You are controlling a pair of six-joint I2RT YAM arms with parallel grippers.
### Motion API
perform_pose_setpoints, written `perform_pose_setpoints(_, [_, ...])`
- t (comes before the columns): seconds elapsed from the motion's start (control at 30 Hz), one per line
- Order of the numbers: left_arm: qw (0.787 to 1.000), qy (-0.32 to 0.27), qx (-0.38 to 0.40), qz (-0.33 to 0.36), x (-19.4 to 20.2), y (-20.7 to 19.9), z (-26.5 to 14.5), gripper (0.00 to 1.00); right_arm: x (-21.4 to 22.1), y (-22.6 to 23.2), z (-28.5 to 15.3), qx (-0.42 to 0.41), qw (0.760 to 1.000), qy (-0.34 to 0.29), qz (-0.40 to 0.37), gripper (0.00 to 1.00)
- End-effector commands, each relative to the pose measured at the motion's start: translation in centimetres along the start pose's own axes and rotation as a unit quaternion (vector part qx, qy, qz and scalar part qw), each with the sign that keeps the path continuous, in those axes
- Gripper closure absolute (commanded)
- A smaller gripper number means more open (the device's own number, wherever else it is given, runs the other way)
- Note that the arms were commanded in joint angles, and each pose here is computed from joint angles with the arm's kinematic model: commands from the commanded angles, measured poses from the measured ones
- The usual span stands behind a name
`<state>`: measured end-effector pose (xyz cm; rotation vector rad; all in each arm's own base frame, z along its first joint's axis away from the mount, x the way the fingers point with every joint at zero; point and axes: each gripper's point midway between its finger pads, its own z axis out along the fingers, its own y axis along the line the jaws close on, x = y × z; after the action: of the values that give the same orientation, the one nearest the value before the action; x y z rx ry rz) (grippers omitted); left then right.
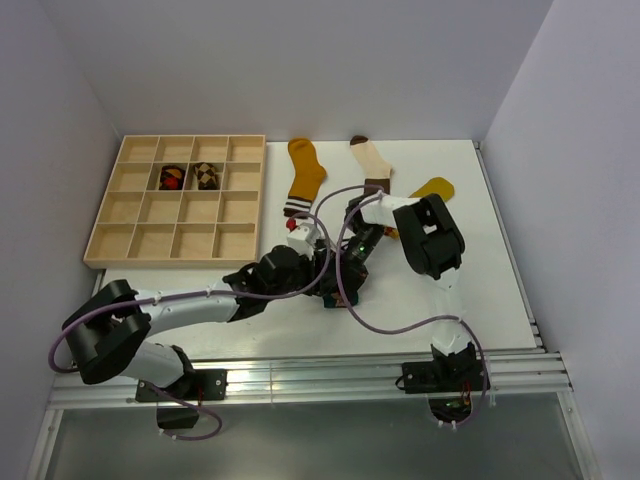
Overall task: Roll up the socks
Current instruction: Roll the sock at the center of the board.
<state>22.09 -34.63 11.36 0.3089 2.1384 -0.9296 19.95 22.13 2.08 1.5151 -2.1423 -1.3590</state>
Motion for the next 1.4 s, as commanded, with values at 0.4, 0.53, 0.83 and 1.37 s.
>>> perform_pose_setpoints(0.4, [0.986,0.026,0.065,0.153,3.2,-0.3,4.5,0.48,1.8,-2.2,-1.4,-0.020,0.992,-0.002,0.128,0.80])
perform_pose_setpoints(0.53, [0.987,0.034,0.075,0.135,4.0,-0.5,5.3,0.48,2.2,-2.6,-1.4,-0.015,0.991,0.003,0.137,0.79])
perform_pose_setpoints(0.83, [0.987,0.012,0.106,0.118,2.9,-2.0,4.7,0.46,2.3,-3.3,-1.6,0.012,0.989,0.007,0.148,0.80])
perform_pose_setpoints(1.37, [0.985,0.072,0.106,0.114,6.1,-0.1,6.4,0.59,2.2,-3.3,-1.9,0.022,0.988,0.008,0.149,0.80])
